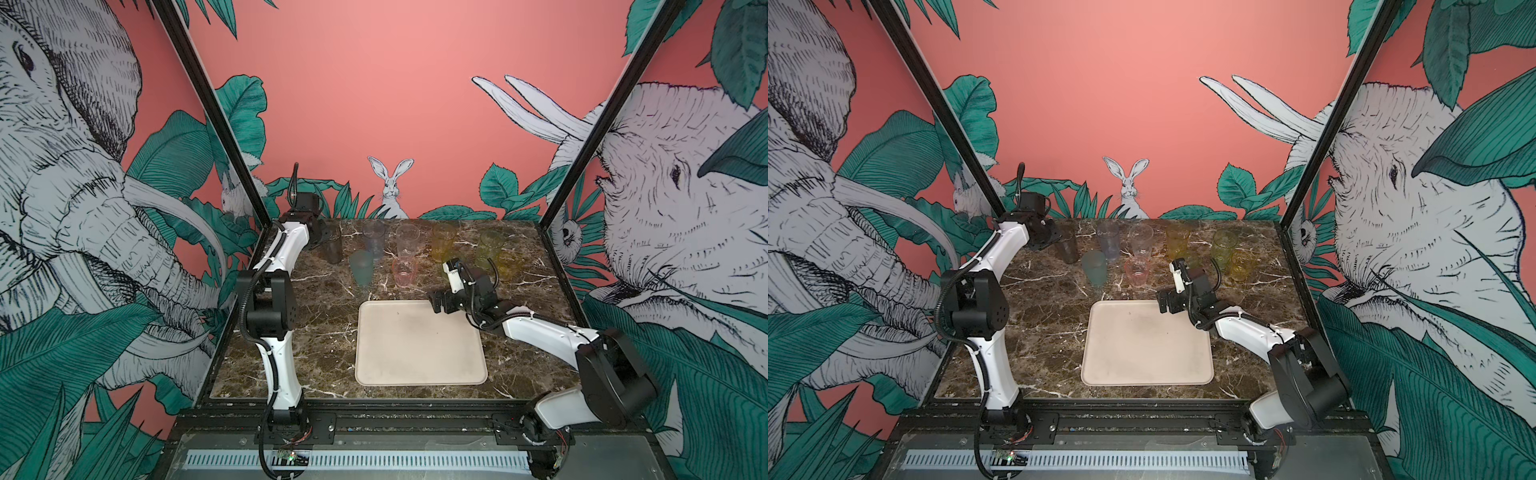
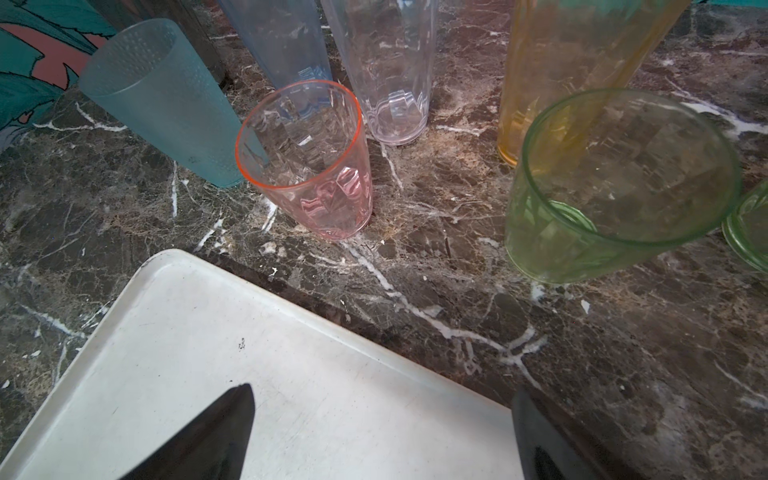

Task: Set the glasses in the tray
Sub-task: 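Close the left gripper on the dark grey glass rim and lift it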

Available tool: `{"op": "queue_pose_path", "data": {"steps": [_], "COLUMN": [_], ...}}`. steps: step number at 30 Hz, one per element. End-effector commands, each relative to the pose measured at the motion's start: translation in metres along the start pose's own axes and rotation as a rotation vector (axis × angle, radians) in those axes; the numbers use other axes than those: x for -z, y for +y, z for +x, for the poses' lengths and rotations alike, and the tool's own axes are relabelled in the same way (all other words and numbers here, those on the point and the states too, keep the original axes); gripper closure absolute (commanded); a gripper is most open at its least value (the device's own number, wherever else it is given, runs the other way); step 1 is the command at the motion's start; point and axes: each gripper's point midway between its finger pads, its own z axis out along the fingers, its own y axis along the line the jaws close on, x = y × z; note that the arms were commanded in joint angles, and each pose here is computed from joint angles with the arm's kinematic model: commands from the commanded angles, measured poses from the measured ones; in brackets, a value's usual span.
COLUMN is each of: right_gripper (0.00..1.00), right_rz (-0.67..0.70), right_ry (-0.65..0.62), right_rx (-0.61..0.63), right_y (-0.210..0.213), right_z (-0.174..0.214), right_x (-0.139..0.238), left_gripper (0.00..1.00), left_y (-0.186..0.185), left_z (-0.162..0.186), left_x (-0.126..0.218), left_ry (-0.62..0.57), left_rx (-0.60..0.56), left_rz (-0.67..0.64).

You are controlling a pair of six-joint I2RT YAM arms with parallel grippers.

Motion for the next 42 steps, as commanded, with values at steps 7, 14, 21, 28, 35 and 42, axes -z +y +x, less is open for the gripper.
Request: {"op": "queue_pose_path", "data": {"steps": [7, 14, 21, 28, 35, 42], "right_gripper": [0.01, 0.01, 0.01, 0.01, 0.01, 0.01], "right_rz": [0.007, 0.006, 0.008, 0.007, 0.007, 0.009], "right_ry": [-0.019, -0.009, -0.006, -0.002, -0.003, -0.001], "right_rx": [0.001, -0.004, -0.005, -0.006, -0.007, -0.009], "right_y": [0.002, 0.002, 0.002, 0.003, 0.003, 0.002], "right_z": [-0.011, -0.011, -0.010, -0.010, -0.011, -0.010], "right_x": [-0.002, -0.003, -0.004, -0.005, -0.005, -0.005], "left_gripper": [0.75, 0.78, 0.84, 0.88, 0.92, 0.96], "left_y": [0.008, 0.010, 0.011, 0.011, 0.013, 0.014], "left_z": [0.006, 0.007, 0.009, 0.009, 0.008, 0.014], "left_x": [-0.003, -0.005, -0.005, -0.003, 0.007, 0.033], "left_ry": [0.010, 0.010, 0.008, 0.012, 0.004, 0.006], "left_rx": [0.013, 0.014, 0.019, 0.019, 0.006, -0.040], "left_rz": [-0.001, -0.005, 0.002, 0.008, 0.009, 0.034]}}
